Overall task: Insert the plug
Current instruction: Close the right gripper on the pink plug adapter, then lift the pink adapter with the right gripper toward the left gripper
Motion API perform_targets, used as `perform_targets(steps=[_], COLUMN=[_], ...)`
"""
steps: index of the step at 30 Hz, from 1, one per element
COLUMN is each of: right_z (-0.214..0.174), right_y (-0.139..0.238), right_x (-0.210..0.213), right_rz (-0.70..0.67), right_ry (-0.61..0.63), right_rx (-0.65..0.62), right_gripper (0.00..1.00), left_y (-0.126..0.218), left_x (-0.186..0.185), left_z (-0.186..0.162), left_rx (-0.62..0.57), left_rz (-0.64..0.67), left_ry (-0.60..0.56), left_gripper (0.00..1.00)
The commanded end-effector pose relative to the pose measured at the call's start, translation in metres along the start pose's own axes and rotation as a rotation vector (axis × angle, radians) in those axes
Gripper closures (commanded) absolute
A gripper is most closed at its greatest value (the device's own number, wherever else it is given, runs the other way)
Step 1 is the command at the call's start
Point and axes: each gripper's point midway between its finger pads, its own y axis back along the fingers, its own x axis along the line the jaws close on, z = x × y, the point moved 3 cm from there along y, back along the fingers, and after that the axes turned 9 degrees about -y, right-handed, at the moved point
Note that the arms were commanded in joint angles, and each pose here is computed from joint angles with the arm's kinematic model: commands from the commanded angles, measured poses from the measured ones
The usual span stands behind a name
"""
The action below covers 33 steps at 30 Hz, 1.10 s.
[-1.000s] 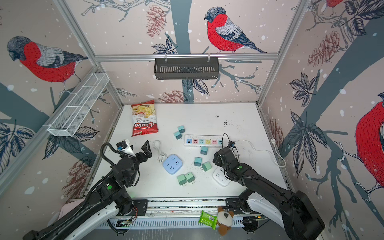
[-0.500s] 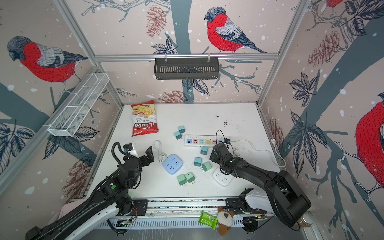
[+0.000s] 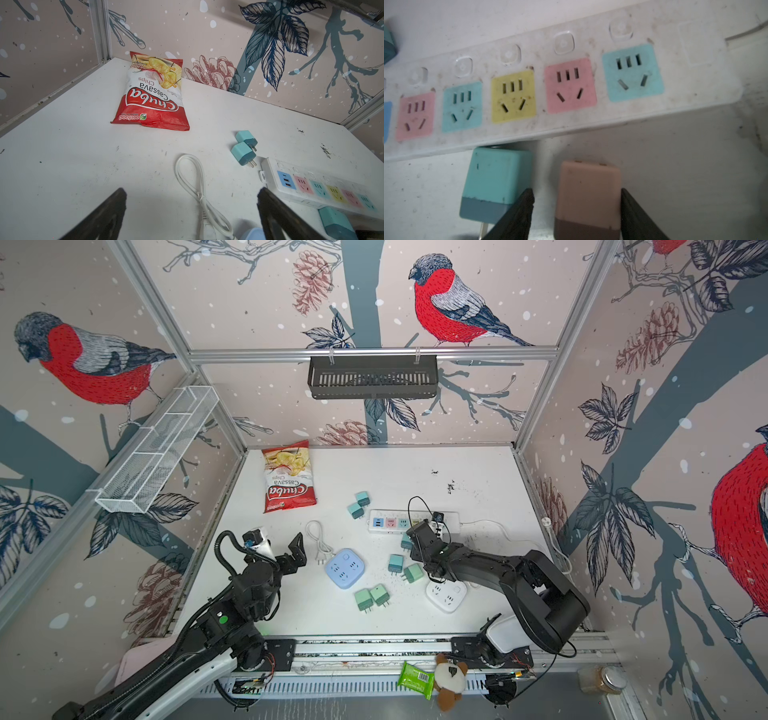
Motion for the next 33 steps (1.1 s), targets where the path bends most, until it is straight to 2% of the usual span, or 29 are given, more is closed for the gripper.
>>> perform_targets(steps=[1,6,18,23,27,30,33], right_z=[-0.002,-0.008,0.000,0.031,0.059,0.072,0.080], right_y=[-0.004,-0.012,0.002,0.035,0.075,0.100,0.124], right_x=[-0.009,-0.011,0.000,0.020,0.041,0.051,0.064], right_rz=[-0.061,-0.078,-0.012,0.062,0.165,0.216,0.297], right_ry=[0.024,0.036,0.045,0.029,0.035,0.072,0.127], right_rx=[-0.013,0.005,-0.032,-0.140,-0.282,-0.397,-0.515], right_gripper=[0.41,0.46,0.75,0.82,0.89,0.94,0.95], left_y=[-0.001,-0.002,-0.002,-0.003,-0.002,-0.001,0.000], left_x=[-0.002,-0.003,-0.004,-0.005,-0.004,-0.003,-0.004], left_z=[0.006,0.005,0.005,0.005,0.005,0.005,0.006], left_rx=[-0.013,-0.009,-0.006,-0.003,-0.009,-0.014,-0.024], left_rz=[0.002,0.002,-0.004,-0.009,-0.007,-0.011,-0.022], left_ry=[0.009,0.006,0.001,-0.002,0.002,0.006,0.005], left_gripper=[0.02,0.02,0.02,0.02,0.02,0.02,0.02])
